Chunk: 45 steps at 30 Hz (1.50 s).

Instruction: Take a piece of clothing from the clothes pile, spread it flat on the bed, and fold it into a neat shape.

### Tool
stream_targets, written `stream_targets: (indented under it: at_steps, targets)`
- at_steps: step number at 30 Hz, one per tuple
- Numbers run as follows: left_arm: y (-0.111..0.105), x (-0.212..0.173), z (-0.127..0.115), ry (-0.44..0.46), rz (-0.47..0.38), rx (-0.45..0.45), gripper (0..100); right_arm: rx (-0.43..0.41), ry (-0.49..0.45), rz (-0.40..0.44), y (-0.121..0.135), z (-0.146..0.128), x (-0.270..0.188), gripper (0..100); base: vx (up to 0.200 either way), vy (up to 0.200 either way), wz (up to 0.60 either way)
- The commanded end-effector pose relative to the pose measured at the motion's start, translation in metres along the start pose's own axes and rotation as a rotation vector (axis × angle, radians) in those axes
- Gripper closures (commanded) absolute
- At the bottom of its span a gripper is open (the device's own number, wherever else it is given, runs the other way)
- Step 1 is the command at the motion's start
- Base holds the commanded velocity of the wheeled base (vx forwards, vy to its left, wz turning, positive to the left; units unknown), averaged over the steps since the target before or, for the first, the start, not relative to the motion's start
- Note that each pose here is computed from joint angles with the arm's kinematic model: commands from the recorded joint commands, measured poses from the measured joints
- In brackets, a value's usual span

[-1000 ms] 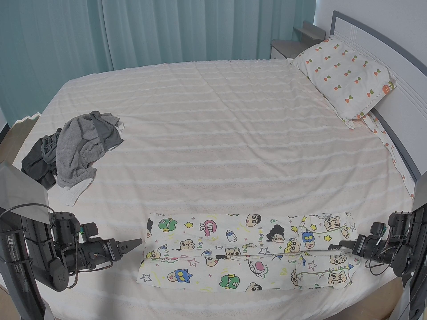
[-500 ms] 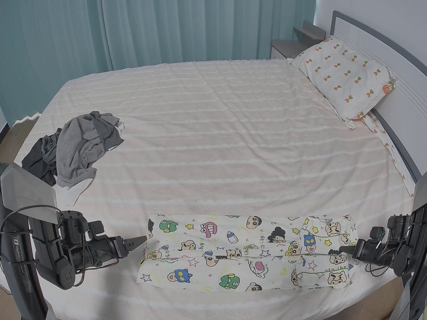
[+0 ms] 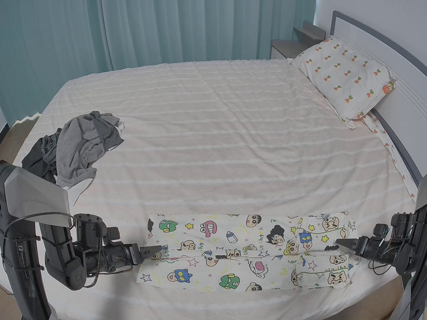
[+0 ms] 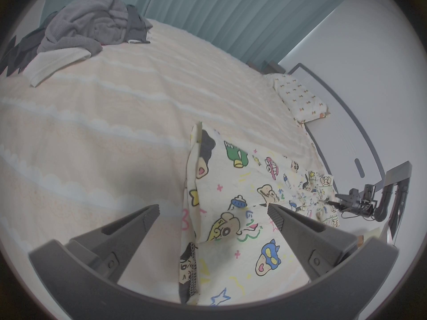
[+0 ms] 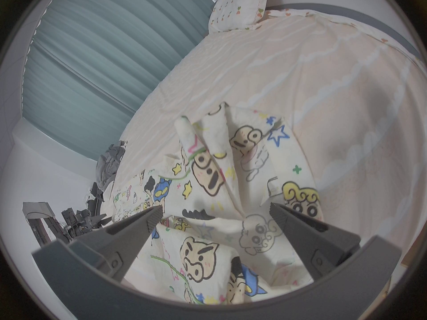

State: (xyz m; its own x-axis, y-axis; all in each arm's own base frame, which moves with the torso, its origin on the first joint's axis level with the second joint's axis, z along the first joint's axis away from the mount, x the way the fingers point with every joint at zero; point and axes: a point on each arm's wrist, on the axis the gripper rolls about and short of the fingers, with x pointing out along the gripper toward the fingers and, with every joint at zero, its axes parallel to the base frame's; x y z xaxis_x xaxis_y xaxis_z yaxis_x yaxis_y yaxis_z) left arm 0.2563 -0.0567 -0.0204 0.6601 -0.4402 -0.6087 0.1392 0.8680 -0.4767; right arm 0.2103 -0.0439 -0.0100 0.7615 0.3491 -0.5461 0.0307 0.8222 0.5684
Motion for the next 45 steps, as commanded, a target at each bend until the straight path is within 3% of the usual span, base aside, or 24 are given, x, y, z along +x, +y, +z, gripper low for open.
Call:
stream_targets:
  at_steps: [1, 5, 15, 20, 30, 31, 40, 45]
  targets:
    - [-0.012, 0.013, 0.020, 0.006, 0.039, 0.016, 0, 0.009, -0.116, -0.009, 0.005, 0.016, -0.023, 0, 0.000, 0.000, 0.00]
    - [-0.014, 0.019, 0.023, 0.026, 0.035, 0.021, 0, 0.065, -0.137, 0.010, 0.010, 0.019, -0.028, 0, 0.000, 0.000, 0.00]
    - [-0.029, 0.037, 0.018, 0.066, -0.002, 0.057, 0, 0.071, -0.132, 0.009, 0.009, 0.018, -0.027, 0, 0.000, 0.000, 0.00]
    - [-0.024, 0.043, 0.011, 0.116, 0.028, 0.045, 0, 0.073, -0.132, 0.009, 0.009, 0.018, -0.027, 0, 0.000, 0.000, 0.00]
    - [-0.024, 0.041, 0.009, 0.120, 0.030, 0.044, 0, 0.084, -0.125, 0.009, 0.007, 0.017, -0.026, 0, 0.000, 0.000, 0.00]
    - [-0.024, 0.041, 0.008, 0.124, 0.032, 0.044, 100, 0.085, -0.124, 0.008, 0.007, 0.017, -0.026, 0, 0.000, 0.000, 0.00]
    - [-0.023, 0.030, -0.004, 0.166, 0.045, 0.039, 100, 0.099, -0.103, -0.001, 0.003, 0.014, -0.023, 0, 0.000, 0.000, 0.00]
    - [-0.025, 0.021, 0.004, 0.130, 0.039, 0.034, 100, 0.101, -0.101, -0.001, 0.003, 0.014, -0.022, 0, 0.000, 0.000, 0.00]
